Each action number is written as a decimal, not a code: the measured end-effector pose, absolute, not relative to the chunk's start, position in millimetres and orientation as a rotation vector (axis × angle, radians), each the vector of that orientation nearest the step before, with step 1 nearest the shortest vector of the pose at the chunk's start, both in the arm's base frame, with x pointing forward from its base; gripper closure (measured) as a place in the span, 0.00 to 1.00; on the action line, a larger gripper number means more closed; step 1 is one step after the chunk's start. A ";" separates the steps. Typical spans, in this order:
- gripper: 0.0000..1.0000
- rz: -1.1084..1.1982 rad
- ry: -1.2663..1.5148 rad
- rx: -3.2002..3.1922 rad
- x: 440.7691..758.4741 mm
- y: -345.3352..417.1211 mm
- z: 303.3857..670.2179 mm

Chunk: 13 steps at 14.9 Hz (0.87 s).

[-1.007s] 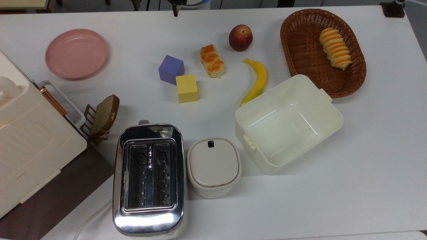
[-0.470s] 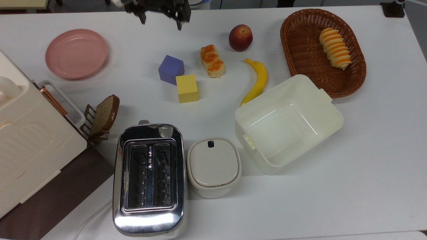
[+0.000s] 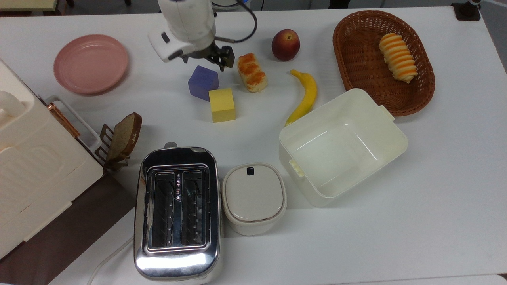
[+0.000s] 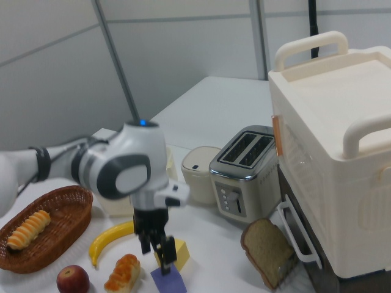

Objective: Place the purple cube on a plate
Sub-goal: 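Move the gripper down over the purple cube and close on it, then lift the purple cube and carry it over the pink plate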

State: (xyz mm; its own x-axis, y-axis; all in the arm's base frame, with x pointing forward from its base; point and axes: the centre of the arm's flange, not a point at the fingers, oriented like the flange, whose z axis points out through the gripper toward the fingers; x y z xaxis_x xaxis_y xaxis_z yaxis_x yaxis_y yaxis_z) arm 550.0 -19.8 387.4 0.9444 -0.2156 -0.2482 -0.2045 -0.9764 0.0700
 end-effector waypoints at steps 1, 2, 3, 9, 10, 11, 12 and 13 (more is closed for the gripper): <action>0.00 -0.403 -0.329 3.049 546.6 -18.8 372.0; 0.00 -0.404 -0.328 3.042 544.9 -17.9 358.8; 0.00 -0.402 -0.331 3.035 544.9 -17.8 349.0; 0.35 -0.425 -0.314 2.971 548.7 -26.9 315.0; 0.41 -0.417 -0.325 2.970 549.7 -31.9 317.5; 0.41 -0.402 -0.344 2.970 550.3 -42.5 323.3; 0.41 -0.390 -0.355 2.973 549.2 -58.2 331.8; 0.41 -0.381 -0.363 2.980 546.5 -79.5 342.6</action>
